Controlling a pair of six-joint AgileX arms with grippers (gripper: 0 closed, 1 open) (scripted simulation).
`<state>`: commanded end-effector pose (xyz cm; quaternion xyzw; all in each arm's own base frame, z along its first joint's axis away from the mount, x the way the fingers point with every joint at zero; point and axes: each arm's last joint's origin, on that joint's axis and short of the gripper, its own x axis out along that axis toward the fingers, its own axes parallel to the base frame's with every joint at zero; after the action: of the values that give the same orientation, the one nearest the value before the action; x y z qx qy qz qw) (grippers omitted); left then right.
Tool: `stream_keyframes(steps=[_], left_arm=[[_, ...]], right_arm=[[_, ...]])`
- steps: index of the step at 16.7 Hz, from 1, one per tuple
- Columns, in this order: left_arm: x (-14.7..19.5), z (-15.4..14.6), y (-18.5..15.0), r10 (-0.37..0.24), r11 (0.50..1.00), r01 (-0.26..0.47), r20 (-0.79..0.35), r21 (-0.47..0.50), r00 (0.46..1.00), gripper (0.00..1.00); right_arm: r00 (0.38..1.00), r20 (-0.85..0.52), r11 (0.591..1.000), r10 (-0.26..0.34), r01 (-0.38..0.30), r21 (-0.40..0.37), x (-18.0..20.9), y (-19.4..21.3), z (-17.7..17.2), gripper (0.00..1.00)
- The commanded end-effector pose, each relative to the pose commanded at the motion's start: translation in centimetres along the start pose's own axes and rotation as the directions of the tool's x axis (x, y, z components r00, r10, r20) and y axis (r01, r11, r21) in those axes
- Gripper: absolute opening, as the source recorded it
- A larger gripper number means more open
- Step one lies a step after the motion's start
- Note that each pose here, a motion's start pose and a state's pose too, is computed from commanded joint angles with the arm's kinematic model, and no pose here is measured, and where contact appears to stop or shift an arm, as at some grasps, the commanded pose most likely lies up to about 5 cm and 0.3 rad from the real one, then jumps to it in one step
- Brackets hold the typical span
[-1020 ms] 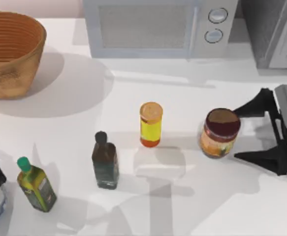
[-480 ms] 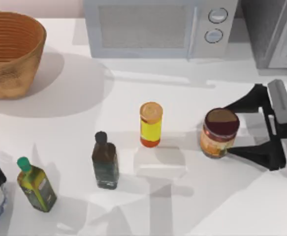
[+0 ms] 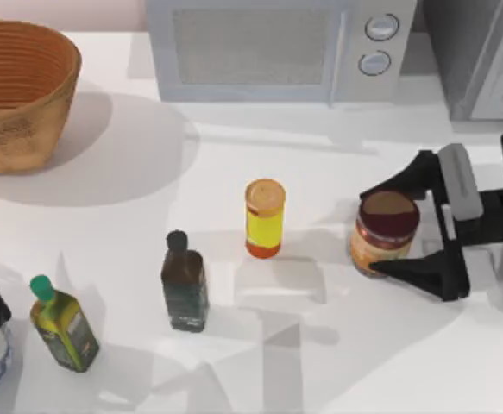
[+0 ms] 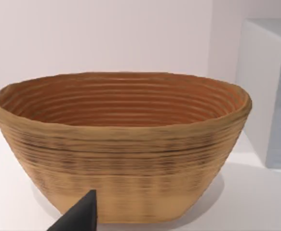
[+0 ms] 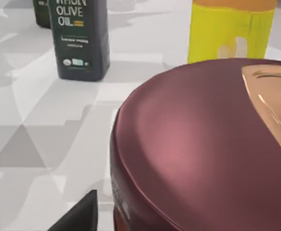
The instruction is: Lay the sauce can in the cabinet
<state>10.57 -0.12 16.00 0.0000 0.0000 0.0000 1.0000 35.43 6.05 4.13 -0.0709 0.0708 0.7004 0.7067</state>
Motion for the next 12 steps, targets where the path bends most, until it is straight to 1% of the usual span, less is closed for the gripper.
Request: stream_keyframes(steps=[5,11,12], left_arm=[[0.0,0.0,0.0,0.0,1.0,0.0,0.0,0.0,1.0,1.0],[0.0,0.0,0.0,0.0,1.0,0.0,0.0,0.0,1.0,1.0],[0.0,0.0,0.0,0.0,1.0,0.0,0.0,0.0,1.0,1.0]], right_arm=[[1.0,0.001,1.0,-0.001,0.001,0.0,1.3,0.5,-0.6,1.0],[1.0,0.001,1.0,-0.001,0.001,0.001,1.5,0.6,-0.8,1.0],[1.0,0.001,1.0,-0.001,0.001,0.001,1.5,0.6,-0.8,0.92]])
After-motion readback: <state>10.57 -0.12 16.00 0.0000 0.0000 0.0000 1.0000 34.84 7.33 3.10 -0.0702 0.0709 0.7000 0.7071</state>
